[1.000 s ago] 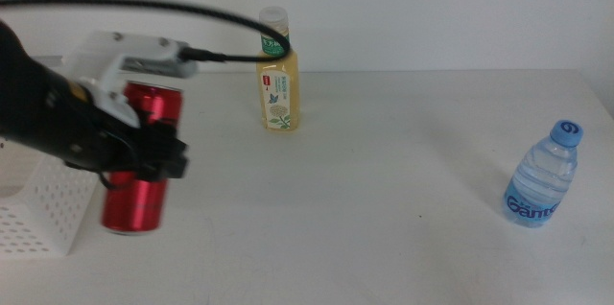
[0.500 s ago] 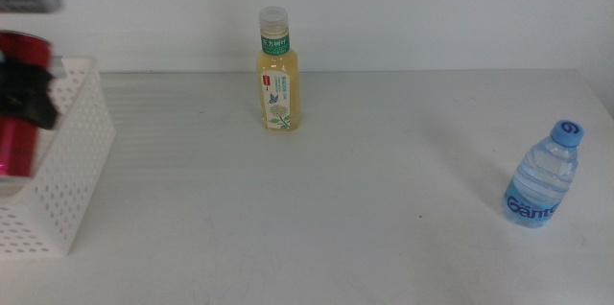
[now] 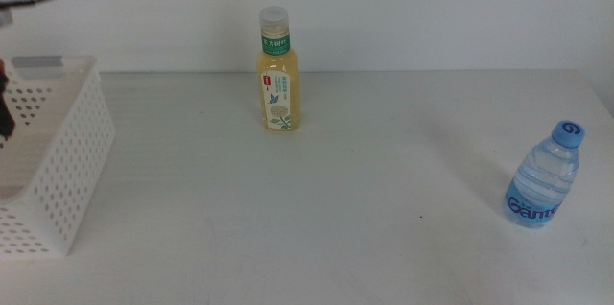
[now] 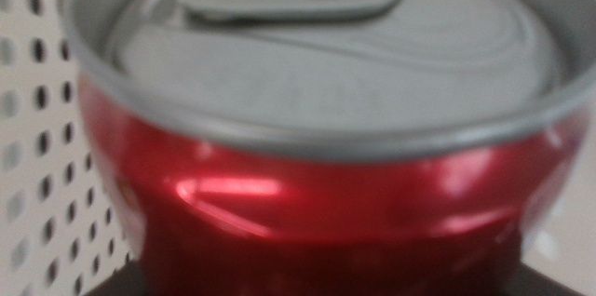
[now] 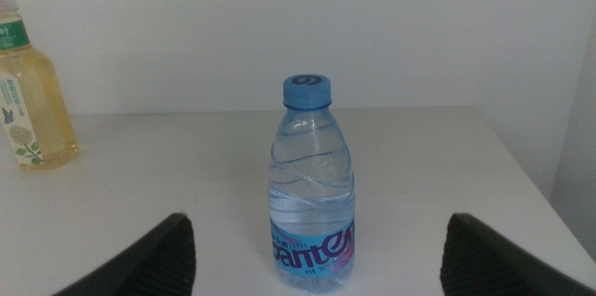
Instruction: Use arms to grab the bottles and put them into the dustbin to the left of the table.
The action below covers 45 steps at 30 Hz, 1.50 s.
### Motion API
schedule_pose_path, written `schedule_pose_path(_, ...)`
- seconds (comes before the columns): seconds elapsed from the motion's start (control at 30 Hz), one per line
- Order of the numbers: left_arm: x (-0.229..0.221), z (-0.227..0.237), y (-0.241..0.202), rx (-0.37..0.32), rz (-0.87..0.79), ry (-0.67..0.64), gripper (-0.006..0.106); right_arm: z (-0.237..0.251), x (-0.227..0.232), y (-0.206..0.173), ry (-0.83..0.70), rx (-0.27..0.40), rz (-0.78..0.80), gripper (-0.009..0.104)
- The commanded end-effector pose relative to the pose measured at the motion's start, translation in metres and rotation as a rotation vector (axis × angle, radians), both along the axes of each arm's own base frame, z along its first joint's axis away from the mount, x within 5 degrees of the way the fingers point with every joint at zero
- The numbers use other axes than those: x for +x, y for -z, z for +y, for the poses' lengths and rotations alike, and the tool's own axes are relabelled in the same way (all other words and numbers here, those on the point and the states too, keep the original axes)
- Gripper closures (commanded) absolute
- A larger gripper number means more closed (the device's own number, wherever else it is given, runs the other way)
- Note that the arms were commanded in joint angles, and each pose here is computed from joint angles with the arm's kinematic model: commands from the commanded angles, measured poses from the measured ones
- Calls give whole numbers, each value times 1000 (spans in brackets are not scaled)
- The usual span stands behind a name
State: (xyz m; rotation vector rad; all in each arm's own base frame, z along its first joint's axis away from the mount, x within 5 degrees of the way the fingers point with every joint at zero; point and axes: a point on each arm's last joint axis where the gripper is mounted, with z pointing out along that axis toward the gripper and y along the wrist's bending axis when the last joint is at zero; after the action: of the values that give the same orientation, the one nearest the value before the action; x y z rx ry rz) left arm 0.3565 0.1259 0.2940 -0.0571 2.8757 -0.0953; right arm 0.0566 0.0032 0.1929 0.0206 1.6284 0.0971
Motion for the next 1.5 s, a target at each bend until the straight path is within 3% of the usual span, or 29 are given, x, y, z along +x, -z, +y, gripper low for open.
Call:
schedule_pose_path(0.0, 3, 1, -17, 5, -81, -7, 105, -1, -2, -11, 11, -7, -111, 19)
schedule_pose_path(0.33, 22, 8, 30, -44, 20, 9, 105, -1, -2, -11, 11, -7, -111, 19)
schedule_pose_path(0.47, 23, 6, 32, -51, 17, 50, 97, -1, -2, -11, 11, -7, -111, 19)
schedule_pose_path(0.63, 23, 5, 33, -47, 10, 99, 72, -1, -2, -11, 11, -7, -111, 19)
schedule_pose_path(0.93, 23, 5, 32, -55, 6, 96, 10, -1, -2, -11, 11, -7, -111, 19)
schedule_pose_path(1.2, 14, -4, 0, -73, -80, 85, 10, -1, -2, -11, 11, -7, -111, 19)
schedule_pose_path(1.47, -15, -54, -69, 33, -257, 112, 10, -1, -2, -11, 11, -7, -111, 19)
